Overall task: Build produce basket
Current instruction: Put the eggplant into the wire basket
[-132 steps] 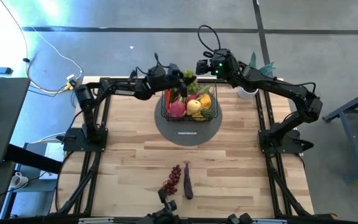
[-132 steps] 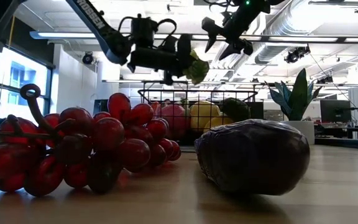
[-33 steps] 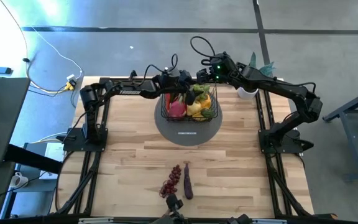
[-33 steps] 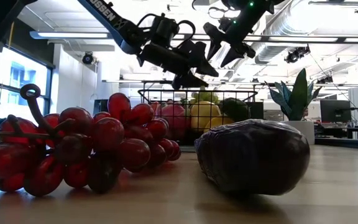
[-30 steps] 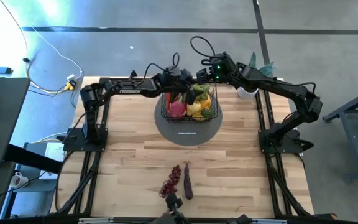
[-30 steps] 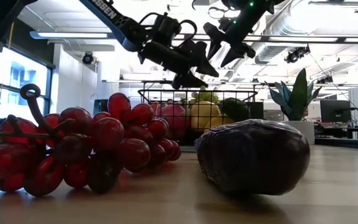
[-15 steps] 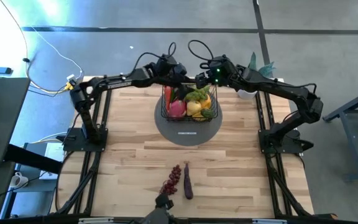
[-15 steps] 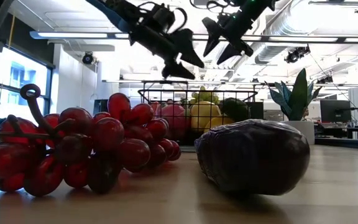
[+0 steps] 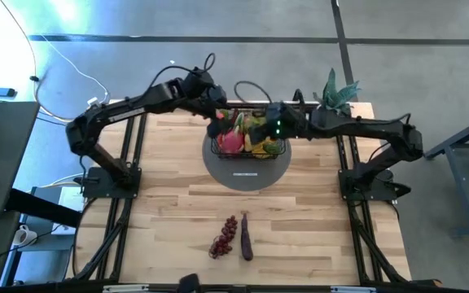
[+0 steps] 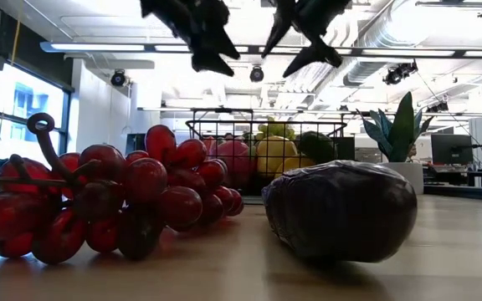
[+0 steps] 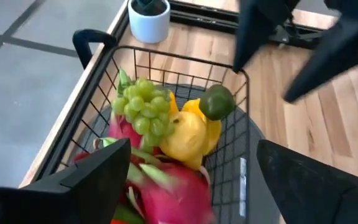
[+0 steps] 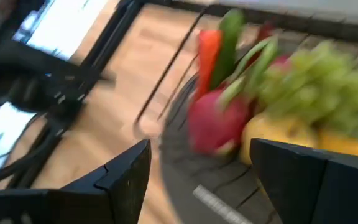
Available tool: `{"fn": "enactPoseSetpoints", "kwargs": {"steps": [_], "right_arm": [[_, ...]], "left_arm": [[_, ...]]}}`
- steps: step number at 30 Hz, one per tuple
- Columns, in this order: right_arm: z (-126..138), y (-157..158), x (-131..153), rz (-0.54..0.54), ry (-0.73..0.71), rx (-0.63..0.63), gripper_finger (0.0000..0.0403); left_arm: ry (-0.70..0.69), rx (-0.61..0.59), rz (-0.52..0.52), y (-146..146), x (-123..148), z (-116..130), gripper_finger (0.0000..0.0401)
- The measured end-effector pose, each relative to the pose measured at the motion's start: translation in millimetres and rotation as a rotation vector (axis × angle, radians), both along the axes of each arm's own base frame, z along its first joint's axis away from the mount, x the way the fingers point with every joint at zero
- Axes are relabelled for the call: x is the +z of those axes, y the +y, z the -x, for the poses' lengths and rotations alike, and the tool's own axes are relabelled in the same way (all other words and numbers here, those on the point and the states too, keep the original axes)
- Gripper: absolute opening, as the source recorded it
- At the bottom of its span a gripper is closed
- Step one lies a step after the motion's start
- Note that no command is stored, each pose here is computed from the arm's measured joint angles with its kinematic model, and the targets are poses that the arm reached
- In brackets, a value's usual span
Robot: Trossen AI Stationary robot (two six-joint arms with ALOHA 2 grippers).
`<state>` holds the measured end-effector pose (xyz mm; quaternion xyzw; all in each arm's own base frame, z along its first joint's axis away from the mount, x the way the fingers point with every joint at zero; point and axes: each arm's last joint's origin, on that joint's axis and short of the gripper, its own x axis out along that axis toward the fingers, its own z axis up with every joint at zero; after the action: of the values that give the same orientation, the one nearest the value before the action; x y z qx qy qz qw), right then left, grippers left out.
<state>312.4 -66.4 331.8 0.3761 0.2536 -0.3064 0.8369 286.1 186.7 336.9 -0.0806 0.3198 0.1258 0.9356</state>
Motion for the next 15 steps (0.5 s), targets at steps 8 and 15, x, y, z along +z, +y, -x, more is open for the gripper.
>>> {"fn": "enactPoseSetpoints", "kwargs": {"steps": [8, 15], "right_arm": [[-6.7, 52.6, -0.7, -0.152, -0.043, 0.068, 0.0256], [-6.0, 89.9, -0.8, -0.282, -0.067, 0.073, 0.0256]], "left_arm": [[0.030, 0.001, 0.021, -26.3, 27.2, 33.7, 0.0340], [0.063, -0.031, 0.046, -50.9, 39.7, 52.5, 0.0340]]}}
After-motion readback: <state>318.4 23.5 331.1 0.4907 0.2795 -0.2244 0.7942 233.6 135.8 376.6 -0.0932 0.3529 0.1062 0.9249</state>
